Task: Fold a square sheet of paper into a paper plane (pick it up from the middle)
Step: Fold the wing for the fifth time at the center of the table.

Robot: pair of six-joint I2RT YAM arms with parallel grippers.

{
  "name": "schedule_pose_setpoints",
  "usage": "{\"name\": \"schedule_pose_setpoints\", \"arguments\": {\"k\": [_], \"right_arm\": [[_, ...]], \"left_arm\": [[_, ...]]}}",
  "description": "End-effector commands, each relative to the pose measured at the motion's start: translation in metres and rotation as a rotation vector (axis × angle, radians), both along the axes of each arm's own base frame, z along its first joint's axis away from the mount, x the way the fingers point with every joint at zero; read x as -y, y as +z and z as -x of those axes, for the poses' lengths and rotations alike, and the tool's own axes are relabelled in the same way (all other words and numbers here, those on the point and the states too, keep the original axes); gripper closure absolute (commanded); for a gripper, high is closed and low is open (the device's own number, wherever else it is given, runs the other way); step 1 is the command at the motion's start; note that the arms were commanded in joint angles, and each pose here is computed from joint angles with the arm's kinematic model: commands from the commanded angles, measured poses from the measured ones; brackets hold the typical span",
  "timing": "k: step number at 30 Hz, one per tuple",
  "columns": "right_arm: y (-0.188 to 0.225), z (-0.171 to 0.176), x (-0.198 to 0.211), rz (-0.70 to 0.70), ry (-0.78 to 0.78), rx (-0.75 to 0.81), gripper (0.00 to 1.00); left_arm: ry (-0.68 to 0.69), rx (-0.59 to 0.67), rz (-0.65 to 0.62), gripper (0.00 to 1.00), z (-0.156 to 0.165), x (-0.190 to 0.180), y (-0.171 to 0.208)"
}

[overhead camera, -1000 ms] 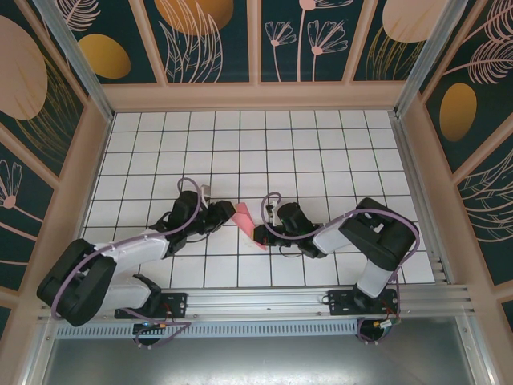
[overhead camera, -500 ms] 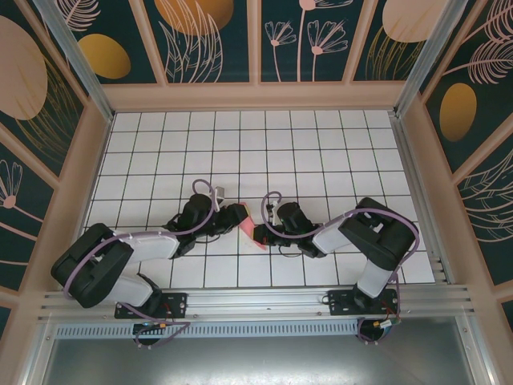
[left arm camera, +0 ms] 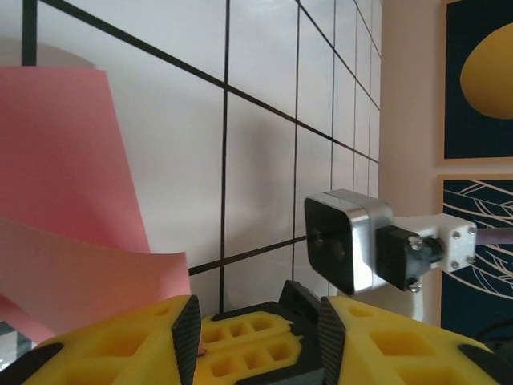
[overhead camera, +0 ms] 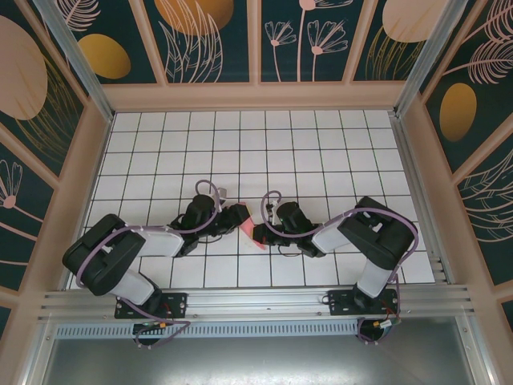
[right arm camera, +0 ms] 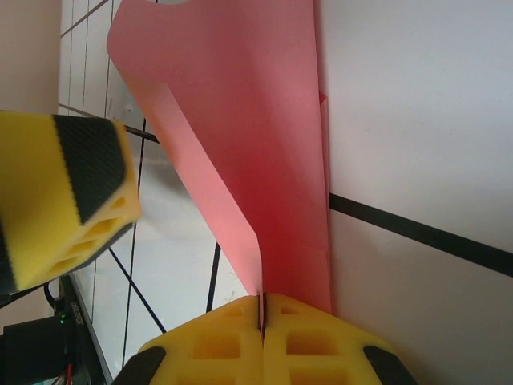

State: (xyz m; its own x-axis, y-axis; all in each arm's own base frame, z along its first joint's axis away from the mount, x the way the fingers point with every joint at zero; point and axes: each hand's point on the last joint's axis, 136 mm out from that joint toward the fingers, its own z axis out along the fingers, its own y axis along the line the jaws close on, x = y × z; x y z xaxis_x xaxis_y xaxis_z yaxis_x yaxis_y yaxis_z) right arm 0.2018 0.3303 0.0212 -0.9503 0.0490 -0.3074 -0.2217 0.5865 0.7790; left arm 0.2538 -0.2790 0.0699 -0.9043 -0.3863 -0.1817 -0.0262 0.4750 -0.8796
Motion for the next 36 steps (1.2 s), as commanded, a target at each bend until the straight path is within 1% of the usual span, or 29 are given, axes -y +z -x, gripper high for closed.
{"name": "schedule_pose_setpoints", "arguments": {"k": [1,11,23,31,32,36], "right_arm": [[-0.044,0.015,0.019,0.143,-0.011,-0.11,1.0],[-0.045,0.018,0.018,0.12,-0.023,-0.136,1.0],[-0.05,0.02,0.021,0.127,-0.032,-0.157,0.99],[-0.039,0.016,0.015,0.14,-0.014,-0.129,0.92],[-0.036,0.015,0.013,0.137,-0.012,-0.124,0.9],[-0.019,0.011,0.009,0.125,-0.005,-0.097,0.84]], "left_arm": [[-0.03,0.035,0.044,0.54,-0.001,0.01,0.01],[-0.043,0.027,0.037,0.5,0.001,0.011,0.001],[-0.05,-0.001,0.006,0.49,-0.001,0.013,-0.018],[-0.041,-0.071,-0.077,0.51,0.004,0.005,-0.047],[-0.04,-0.101,-0.103,0.52,0.007,0.002,-0.059],[-0.03,-0.118,-0.126,0.54,0.011,-0.003,-0.066]]}}
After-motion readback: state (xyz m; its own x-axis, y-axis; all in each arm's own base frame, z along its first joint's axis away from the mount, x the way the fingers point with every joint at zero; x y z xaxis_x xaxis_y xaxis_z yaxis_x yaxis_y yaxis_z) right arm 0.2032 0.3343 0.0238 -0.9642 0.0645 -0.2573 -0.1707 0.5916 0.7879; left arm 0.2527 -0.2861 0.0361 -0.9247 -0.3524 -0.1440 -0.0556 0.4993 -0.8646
